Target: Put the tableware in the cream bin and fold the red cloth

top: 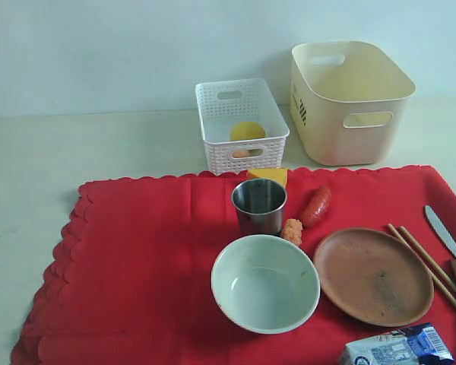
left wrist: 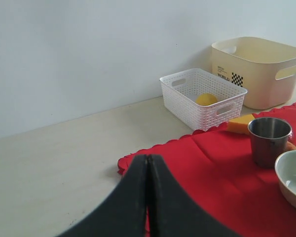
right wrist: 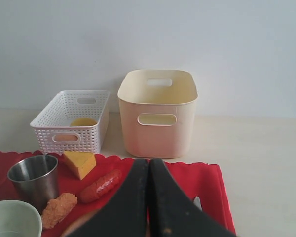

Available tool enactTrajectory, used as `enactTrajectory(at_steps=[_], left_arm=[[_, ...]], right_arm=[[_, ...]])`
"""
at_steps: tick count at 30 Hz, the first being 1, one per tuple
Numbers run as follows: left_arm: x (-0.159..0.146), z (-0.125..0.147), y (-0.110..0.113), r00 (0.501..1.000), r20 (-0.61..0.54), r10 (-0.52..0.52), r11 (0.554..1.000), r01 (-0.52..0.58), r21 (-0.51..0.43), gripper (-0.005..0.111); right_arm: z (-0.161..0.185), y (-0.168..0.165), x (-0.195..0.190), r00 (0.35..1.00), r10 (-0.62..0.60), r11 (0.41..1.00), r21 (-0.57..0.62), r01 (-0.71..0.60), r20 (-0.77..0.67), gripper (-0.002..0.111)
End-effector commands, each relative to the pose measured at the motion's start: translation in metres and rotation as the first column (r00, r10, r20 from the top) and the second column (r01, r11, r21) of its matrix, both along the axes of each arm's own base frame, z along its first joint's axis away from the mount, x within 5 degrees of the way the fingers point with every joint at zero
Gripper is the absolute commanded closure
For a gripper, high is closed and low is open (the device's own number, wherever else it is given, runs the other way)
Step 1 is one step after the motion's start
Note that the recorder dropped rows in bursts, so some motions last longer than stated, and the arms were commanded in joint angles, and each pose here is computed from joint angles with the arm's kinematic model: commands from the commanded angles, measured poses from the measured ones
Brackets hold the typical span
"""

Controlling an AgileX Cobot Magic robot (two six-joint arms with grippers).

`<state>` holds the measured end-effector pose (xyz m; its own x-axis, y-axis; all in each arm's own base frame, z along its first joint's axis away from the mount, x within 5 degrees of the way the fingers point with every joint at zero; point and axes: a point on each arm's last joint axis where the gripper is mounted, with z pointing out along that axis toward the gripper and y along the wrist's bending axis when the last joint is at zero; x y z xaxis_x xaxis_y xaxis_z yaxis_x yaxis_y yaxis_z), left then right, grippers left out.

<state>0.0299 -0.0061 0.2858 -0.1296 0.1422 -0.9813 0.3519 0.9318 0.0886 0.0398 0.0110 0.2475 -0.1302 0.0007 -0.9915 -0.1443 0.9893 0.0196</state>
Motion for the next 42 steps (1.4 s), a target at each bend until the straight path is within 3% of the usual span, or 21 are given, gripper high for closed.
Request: enactTrajectory(at_steps=[1,22,28,32,38,42], left_arm=[[-0.001,0.000,0.000,1.000,0.007,-0.003,1.000,0.003,-0.008,0.107],[0.002,-0.007,-0.001,1.000,-0.005,-0.003,1.000,0.003,0.003,0.107],[0.005,-0.014,0.000,0.995,0.100,0.012,0.999,-0.016,0.040,0.107],[0.007,-0.031,0.002,0.993,0.064,0.100,0.994,-0.102,0.044,0.107],[0.013,-0.054,0.002,0.966,-0.043,0.256,0.962,-0.259,-0.088,0.107],[0.018,-0.075,0.004,0.944,-0.098,0.315,0.944,-0.322,-0.069,0.107]], right_arm=[[0.002,-0.001,0.000,0.999,-0.009,1.000,-0.005,0.009,0.044,0.108],[0.004,-0.001,0.000,0.998,-0.012,1.000,0.001,0.012,0.060,0.108],[0.004,-0.001,0.000,0.998,-0.012,1.000,0.001,0.012,0.060,0.108],[0.022,0.001,-0.006,0.994,0.006,0.998,0.062,-0.012,0.106,0.108],[0.051,0.001,-0.018,0.982,0.017,1.000,0.008,-0.019,0.190,0.108],[0.053,0.005,-0.021,0.985,0.052,0.995,0.077,-0.066,0.166,0.108]])
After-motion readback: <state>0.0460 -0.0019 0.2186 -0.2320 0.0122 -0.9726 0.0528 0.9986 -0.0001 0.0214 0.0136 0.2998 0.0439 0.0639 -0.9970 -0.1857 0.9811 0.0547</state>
